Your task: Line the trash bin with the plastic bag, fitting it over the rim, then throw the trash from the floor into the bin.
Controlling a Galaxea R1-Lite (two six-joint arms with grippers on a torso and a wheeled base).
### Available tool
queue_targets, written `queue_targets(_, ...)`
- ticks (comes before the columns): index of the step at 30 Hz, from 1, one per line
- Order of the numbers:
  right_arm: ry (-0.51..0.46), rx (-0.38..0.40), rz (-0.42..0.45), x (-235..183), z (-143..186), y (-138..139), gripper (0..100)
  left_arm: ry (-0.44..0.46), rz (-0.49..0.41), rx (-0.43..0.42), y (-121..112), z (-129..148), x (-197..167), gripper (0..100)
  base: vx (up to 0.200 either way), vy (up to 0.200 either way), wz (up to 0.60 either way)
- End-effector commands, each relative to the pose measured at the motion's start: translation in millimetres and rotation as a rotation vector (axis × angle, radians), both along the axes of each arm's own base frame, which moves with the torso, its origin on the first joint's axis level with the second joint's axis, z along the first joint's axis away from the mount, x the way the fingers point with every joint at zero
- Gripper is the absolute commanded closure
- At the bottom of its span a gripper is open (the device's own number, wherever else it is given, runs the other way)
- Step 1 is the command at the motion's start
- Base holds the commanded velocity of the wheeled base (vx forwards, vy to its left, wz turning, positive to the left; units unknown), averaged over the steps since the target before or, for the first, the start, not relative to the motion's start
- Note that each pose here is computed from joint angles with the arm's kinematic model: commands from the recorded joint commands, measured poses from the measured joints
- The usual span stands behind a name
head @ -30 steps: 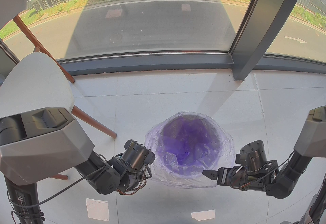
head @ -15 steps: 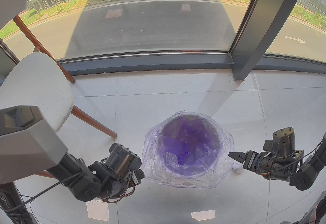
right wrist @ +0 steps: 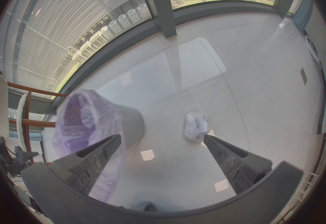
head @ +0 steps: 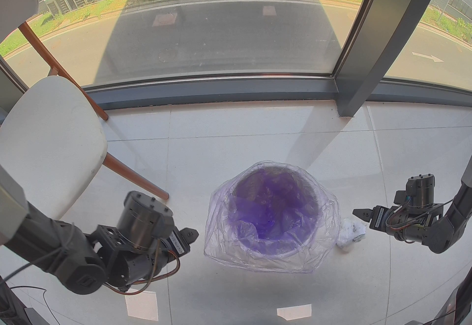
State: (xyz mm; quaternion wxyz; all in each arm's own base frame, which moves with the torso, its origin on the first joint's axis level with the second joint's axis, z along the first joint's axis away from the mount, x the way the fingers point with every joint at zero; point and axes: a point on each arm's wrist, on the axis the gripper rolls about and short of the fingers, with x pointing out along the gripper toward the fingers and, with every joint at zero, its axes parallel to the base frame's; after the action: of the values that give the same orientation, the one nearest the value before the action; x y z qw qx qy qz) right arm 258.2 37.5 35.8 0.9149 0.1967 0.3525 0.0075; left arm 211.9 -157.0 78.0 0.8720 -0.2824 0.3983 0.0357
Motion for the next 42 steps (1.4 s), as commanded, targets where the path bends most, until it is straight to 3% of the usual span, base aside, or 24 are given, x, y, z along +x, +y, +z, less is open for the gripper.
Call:
queue_targets(1,0.028,-0.061,-0.032,27,-26,-33,0,-0.183,0.032,-0.189,19,62,-22,0,-0.200,0.000,0.00)
queue_targets(4,0.014,-0.070,-0.049,42,-31,-40,0,-0.206,0.043,-0.222,30,68,-36,0,-0.200,0.000,0.00)
queue_targets(11,0.002,-0.152,0.003,76,-55,-44,0,-0.224,0.037,-0.138,48,64,-45,0,-0.200,0.000,0.00)
queue_targets(18,-0.018,-0.188,0.033,113,-82,-42,0,-0.511,0.078,-0.259,53,123,-28,0,-0.143,0.000,0.00)
queue_targets(25,0.006,-0.191,0.024,131,-94,-46,0,-0.621,0.098,-0.288,63,150,-29,0,0.000,0.000,0.00)
queue_targets(35,0.033,-0.190,0.016,168,-99,-50,0,-0.646,0.085,-0.305,65,156,-36,0,0.000,0.000,0.00)
queue_targets(42,0.069,-0.187,0.014,189,-98,-53,0,-0.666,0.050,-0.263,66,157,-39,0,0.000,0.000,0.00)
